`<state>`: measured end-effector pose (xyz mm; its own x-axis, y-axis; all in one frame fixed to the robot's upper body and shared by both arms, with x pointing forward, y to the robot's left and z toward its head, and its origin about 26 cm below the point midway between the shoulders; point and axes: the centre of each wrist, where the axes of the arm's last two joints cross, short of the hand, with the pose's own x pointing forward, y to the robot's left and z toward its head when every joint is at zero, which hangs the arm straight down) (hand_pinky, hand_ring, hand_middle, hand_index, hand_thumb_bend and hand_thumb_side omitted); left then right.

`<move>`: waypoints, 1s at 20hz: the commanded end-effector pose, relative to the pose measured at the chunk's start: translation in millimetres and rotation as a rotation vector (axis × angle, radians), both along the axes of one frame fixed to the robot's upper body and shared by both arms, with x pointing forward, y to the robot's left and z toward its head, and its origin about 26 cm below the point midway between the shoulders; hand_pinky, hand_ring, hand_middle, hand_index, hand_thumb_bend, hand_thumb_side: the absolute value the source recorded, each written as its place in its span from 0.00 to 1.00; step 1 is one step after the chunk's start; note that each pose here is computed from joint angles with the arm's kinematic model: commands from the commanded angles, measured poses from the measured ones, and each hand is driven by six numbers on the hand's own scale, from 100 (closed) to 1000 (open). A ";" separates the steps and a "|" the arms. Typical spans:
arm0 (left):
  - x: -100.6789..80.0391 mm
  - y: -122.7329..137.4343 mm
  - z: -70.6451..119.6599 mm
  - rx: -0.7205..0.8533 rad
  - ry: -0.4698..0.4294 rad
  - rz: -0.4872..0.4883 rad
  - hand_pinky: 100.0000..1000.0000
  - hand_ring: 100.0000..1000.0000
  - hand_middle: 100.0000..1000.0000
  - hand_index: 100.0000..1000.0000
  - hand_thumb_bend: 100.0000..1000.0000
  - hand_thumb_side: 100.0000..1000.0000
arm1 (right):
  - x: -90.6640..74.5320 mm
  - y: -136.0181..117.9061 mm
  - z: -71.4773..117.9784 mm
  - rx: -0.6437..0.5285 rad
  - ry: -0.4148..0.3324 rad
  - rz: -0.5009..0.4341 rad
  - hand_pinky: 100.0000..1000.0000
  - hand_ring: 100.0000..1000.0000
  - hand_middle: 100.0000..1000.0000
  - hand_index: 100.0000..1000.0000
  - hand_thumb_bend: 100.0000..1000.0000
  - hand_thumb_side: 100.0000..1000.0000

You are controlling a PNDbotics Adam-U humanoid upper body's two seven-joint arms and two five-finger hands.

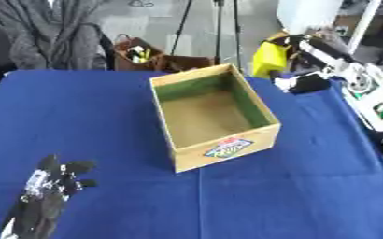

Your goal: Pick up objects on the table and place them in the box.

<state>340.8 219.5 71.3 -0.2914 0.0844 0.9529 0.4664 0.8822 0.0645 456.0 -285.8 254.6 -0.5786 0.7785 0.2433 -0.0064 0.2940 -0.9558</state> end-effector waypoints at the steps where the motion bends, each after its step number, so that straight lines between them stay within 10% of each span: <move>1: 0.4 -1.6 6.1 0.000 -0.021 -0.014 0.71 0.91 0.66 0.61 0.21 1.00 | 3.0 22.7 6.9 -0.078 -0.009 0.059 0.50 0.65 0.15 0.17 0.00 0.11; 7: 0.4 -3.4 6.0 -0.002 -0.020 -0.021 0.71 0.91 0.66 0.61 0.21 1.00 | 12.0 49.9 -21.9 -0.212 0.069 0.114 0.55 0.69 0.19 0.22 0.00 0.06; 12: 0.7 -3.6 6.4 -0.005 -0.021 -0.021 0.71 0.91 0.66 0.61 0.21 1.00 | 16.8 54.3 -44.8 -0.297 0.132 0.127 0.62 0.75 0.29 0.31 0.00 0.24; 14: 0.8 -4.1 6.8 -0.005 -0.022 -0.023 0.71 0.91 0.66 0.61 0.21 1.00 | 17.3 55.6 -48.5 -0.331 0.143 0.139 0.71 0.82 0.53 0.56 0.00 0.39; 17: 0.9 -4.1 6.9 -0.005 -0.022 -0.022 0.71 0.91 0.66 0.61 0.21 1.00 | 17.4 55.8 -49.5 -0.355 0.144 0.151 0.71 0.82 0.53 0.59 0.00 0.41; 18: 0.9 -4.0 6.8 -0.005 -0.022 -0.022 0.71 0.91 0.66 0.61 0.21 1.00 | 17.3 55.5 -48.6 -0.357 0.139 0.151 0.85 0.94 0.88 0.87 0.28 0.62; 20: 0.9 -3.7 6.5 -0.005 -0.020 -0.020 0.71 0.91 0.66 0.61 0.21 1.00 | 15.7 54.5 -42.4 -0.345 0.098 0.142 0.86 0.96 0.93 0.92 0.38 0.63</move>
<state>340.5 215.8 69.8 -0.2843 0.0926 0.9543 0.4782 0.8764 0.0575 472.1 -229.6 195.8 -0.6695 0.7387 0.0776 -0.1732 -0.0536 -0.9834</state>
